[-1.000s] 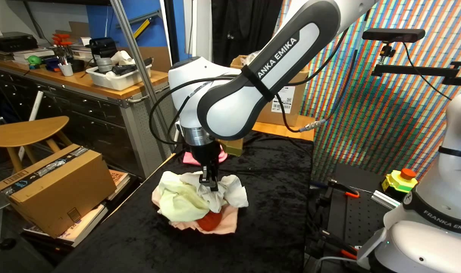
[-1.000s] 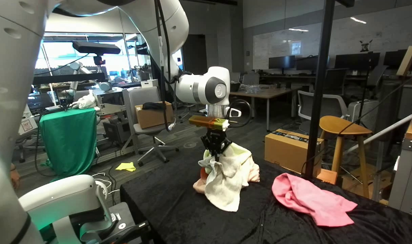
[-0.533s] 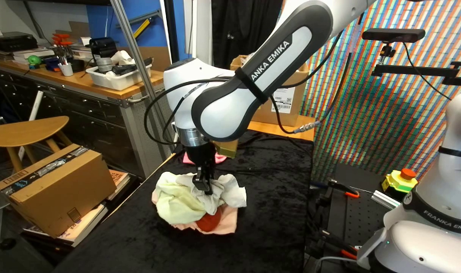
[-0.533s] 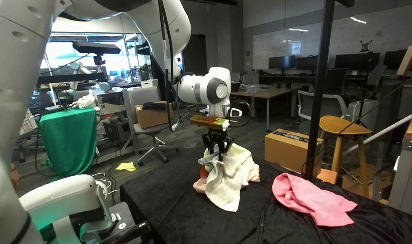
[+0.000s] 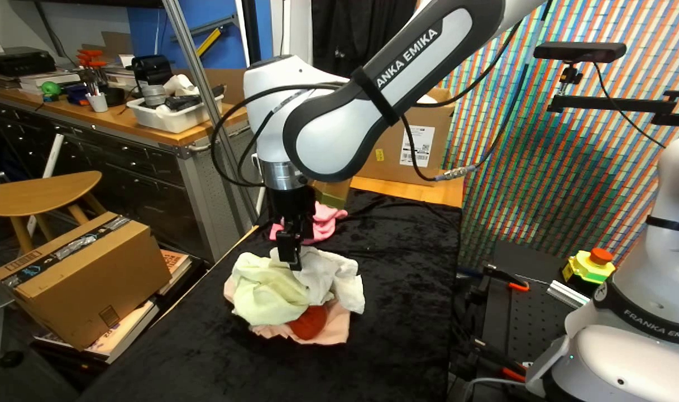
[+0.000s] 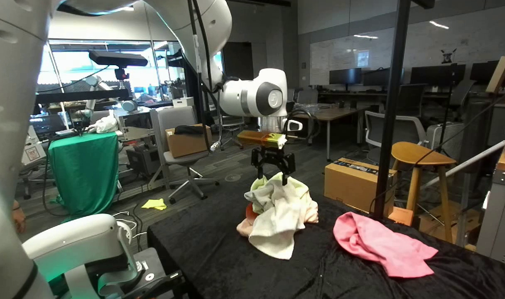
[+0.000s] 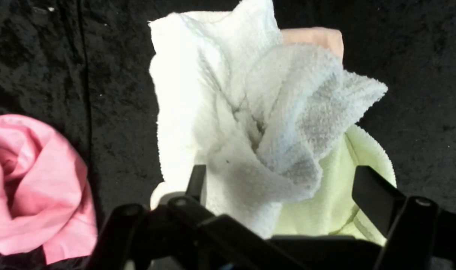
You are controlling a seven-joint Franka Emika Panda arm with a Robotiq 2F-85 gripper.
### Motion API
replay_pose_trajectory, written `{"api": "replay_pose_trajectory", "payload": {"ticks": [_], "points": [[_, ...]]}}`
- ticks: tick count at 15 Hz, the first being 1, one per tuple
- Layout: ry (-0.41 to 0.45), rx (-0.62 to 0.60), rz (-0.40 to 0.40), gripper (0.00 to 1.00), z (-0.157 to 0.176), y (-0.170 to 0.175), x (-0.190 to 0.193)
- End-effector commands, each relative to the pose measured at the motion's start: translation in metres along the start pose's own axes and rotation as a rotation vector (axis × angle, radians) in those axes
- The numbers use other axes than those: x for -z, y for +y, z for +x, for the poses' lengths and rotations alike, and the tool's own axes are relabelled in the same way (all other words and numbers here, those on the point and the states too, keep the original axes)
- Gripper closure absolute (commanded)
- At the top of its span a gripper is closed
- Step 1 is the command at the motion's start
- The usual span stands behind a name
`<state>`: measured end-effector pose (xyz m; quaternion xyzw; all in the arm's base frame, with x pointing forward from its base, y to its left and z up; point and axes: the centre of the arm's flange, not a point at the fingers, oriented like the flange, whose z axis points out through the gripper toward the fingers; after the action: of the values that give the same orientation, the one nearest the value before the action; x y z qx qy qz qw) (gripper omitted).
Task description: Pile all the objects in the middle of the table
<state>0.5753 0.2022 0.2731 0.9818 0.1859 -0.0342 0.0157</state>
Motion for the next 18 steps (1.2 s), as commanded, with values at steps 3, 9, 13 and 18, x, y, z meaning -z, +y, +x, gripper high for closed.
{"api": "replay_pose_trajectory", "payload": {"ticks": [3, 9, 13, 18], "points": [[0.072, -0.016, -0.024, 0.0, -0.015, 0.034, 0.042], [0.076, 0.033, -0.017, 0.0, -0.02, 0.095, 0.058], [0.066, 0.129, -0.055, 0.0, -0.025, 0.163, 0.053], [0.055, 0.226, -0.085, 0.0, -0.035, 0.251, 0.038]]}}
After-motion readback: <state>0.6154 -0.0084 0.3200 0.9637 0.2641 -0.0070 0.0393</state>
